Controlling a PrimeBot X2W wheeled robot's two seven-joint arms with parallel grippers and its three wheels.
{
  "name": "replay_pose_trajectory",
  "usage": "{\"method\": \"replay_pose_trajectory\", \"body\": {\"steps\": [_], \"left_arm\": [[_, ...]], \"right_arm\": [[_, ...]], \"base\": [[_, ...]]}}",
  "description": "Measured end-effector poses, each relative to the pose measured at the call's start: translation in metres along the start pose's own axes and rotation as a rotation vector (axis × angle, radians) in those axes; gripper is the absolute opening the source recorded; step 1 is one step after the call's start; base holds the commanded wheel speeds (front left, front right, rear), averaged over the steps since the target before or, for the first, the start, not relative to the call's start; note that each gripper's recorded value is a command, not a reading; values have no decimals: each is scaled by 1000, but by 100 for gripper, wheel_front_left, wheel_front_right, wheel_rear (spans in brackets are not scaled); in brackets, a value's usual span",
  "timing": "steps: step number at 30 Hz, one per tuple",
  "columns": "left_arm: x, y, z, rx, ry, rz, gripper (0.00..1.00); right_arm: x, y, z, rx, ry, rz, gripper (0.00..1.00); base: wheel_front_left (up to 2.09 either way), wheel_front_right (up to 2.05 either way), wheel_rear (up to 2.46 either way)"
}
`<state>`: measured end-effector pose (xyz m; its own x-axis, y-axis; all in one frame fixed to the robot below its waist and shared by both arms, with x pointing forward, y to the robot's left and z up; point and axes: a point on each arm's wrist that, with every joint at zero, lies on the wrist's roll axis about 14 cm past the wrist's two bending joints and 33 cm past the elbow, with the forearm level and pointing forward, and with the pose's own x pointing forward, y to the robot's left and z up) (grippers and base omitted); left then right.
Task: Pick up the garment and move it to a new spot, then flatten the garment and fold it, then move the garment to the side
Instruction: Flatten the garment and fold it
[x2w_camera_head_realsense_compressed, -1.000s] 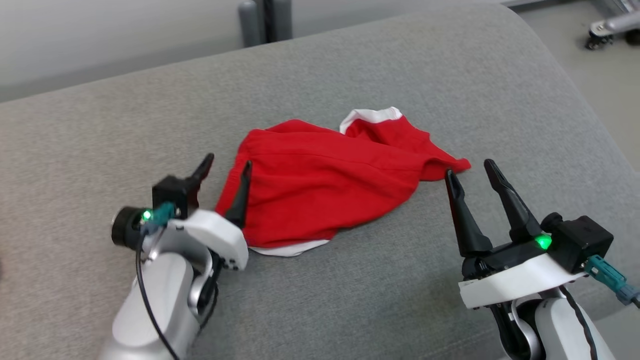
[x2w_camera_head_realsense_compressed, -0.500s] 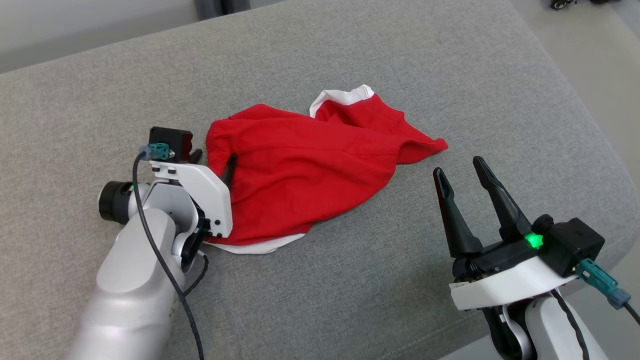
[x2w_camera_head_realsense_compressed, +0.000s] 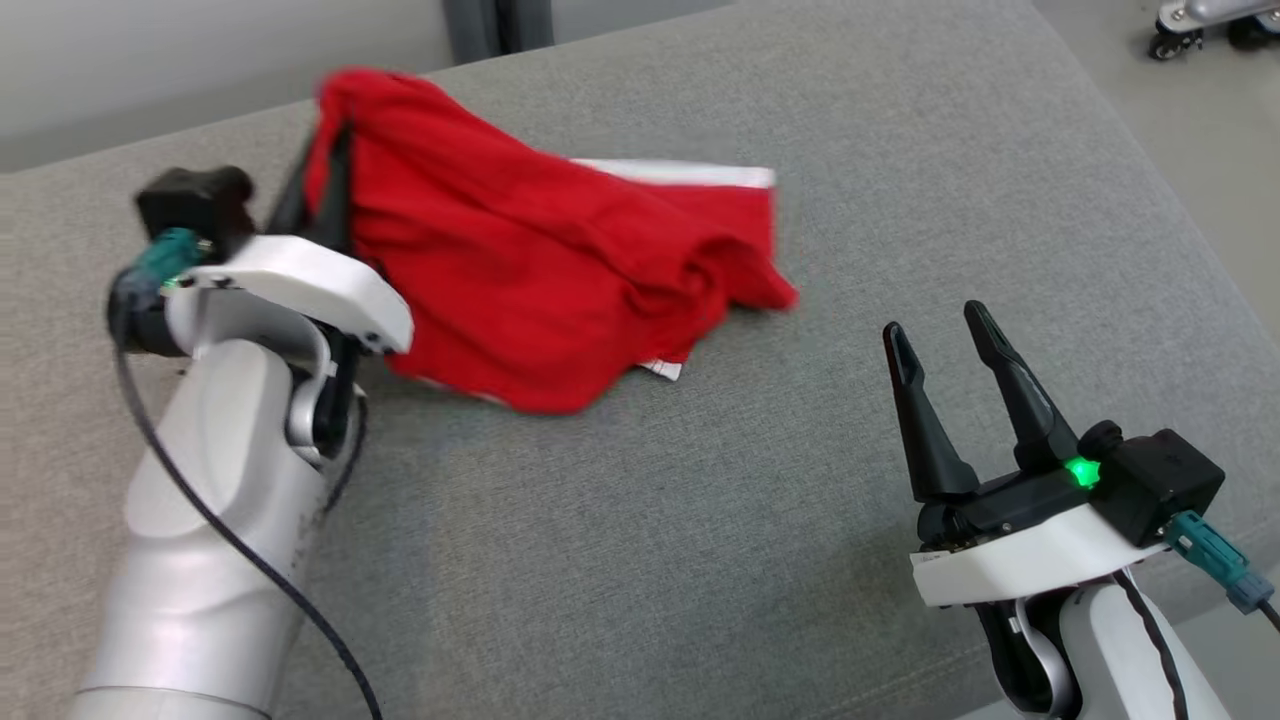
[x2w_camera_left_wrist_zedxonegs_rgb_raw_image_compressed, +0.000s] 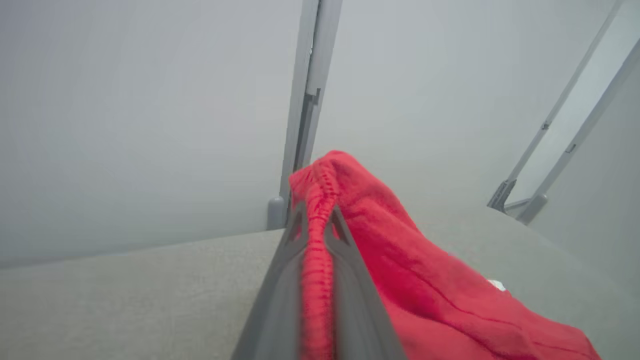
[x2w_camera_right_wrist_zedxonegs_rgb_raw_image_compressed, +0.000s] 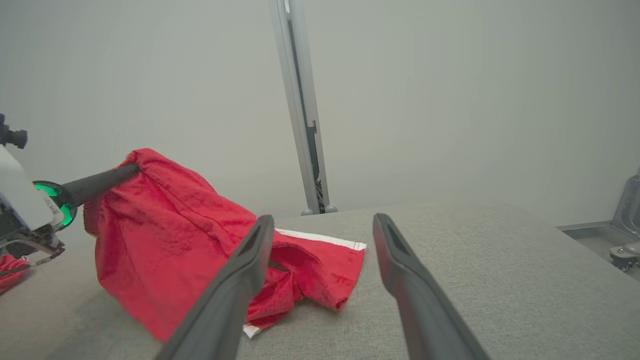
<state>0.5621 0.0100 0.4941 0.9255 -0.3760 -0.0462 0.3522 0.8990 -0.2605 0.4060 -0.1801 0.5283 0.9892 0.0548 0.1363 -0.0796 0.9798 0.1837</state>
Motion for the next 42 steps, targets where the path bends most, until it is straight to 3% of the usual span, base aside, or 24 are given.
{"method": "replay_pose_trajectory", "body": {"steps": [4, 7, 8, 9, 10, 11, 16, 27, 38, 42], "left_arm": [[-7, 32, 35, 16, -123, 124, 0], [-24, 57, -2, 77, 43, 196, 0], [-32, 65, -16, 88, 93, 221, 19], [-38, 69, -26, 105, 130, 230, 47], [-42, 72, -29, 108, 139, 244, 89], [-43, 75, -28, 109, 133, 253, 100], [-53, 79, -25, 113, 89, 270, 100], [-93, 75, 46, 122, -186, 253, 100], [-187, 76, 19, 103, -171, 311, 100], [-207, 81, 14, 95, -162, 349, 100]], "right_arm": [[3, 5, 4, 5, -15, 17, 100], [5, 14, 4, 11, -16, 41, 100], [5, 17, 3, 14, -13, 50, 100], [6, 20, 2, 18, -12, 59, 100], [7, 22, 1, 20, -9, 66, 100], [7, 24, 0, 21, -7, 71, 100], [10, 31, -2, 24, -3, 91, 100], [18, 38, -5, 34, 0, 109, 100], [28, 45, -52, 101, 129, 104, 100], [40, 44, -80, 179, 210, 66, 100]], "base": [[0, 0, 0], [0, 0, 0], [0, 0, 0], [0, 0, 0], [0, 0, 0], [0, 0, 0], [0, 0, 0], [0, 0, 0], [0, 0, 0], [0, 0, 0]]}}
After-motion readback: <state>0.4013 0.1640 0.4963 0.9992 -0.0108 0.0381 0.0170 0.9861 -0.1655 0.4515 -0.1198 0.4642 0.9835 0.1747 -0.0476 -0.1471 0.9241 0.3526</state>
